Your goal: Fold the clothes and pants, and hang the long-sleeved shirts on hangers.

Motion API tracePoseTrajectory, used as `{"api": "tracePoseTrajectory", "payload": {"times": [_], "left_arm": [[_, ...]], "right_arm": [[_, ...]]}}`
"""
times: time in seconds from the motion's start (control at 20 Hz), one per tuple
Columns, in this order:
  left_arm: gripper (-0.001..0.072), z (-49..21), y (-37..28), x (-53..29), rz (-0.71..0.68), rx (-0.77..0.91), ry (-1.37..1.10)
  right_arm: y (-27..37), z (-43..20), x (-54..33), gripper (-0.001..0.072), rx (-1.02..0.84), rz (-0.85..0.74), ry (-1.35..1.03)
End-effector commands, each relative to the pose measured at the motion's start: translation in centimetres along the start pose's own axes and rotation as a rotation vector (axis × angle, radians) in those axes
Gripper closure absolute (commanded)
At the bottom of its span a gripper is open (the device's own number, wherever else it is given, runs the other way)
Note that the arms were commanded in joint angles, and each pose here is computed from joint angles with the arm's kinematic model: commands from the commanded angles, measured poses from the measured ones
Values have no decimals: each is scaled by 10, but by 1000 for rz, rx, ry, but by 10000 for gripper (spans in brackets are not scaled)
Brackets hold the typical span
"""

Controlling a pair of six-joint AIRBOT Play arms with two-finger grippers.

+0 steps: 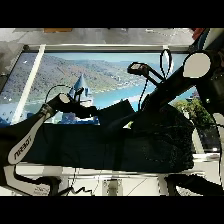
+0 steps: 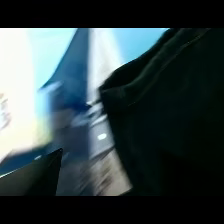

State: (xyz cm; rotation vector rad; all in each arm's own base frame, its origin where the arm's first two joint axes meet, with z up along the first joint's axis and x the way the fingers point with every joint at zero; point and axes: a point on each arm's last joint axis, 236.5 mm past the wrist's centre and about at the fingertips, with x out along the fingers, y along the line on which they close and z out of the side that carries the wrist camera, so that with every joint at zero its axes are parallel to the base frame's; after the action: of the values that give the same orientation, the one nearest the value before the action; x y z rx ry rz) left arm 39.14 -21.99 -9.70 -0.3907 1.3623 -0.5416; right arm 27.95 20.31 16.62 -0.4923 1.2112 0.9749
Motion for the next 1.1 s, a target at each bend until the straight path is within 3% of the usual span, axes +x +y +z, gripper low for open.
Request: {"api": "tracePoseTrajectory", "payload": {"times": [0.0,0.15,0.2,0.25,0.45,0.6,0.8,1.05], "left_arm": [[174,4,-12,18,-43,42,-27],[431,15,-14,20,-33,48,-75],[595,16,-14,20,-32,48,-80],[687,16,-14,20,-31,51,-81],[688,27,-24,-10,-78,145,-71],[689,37,-29,-76,-100,233,-75],[689,33,-6,-200,32,301,-177],[691,-29,11,-320,234,232,-266]], "right_arm": [[-2,3,0,680,0,-8,-13],[-4,2,0,680,2,-15,-10],[-5,3,0,680,3,-23,-11],[-8,4,0,680,5,-36,-17],[-30,4,-3,680,20,-131,-19],[-40,8,-5,680,25,-173,-40],[-52,30,-10,681,19,-226,-134],[-48,35,-14,680,44,-218,-167]]}}
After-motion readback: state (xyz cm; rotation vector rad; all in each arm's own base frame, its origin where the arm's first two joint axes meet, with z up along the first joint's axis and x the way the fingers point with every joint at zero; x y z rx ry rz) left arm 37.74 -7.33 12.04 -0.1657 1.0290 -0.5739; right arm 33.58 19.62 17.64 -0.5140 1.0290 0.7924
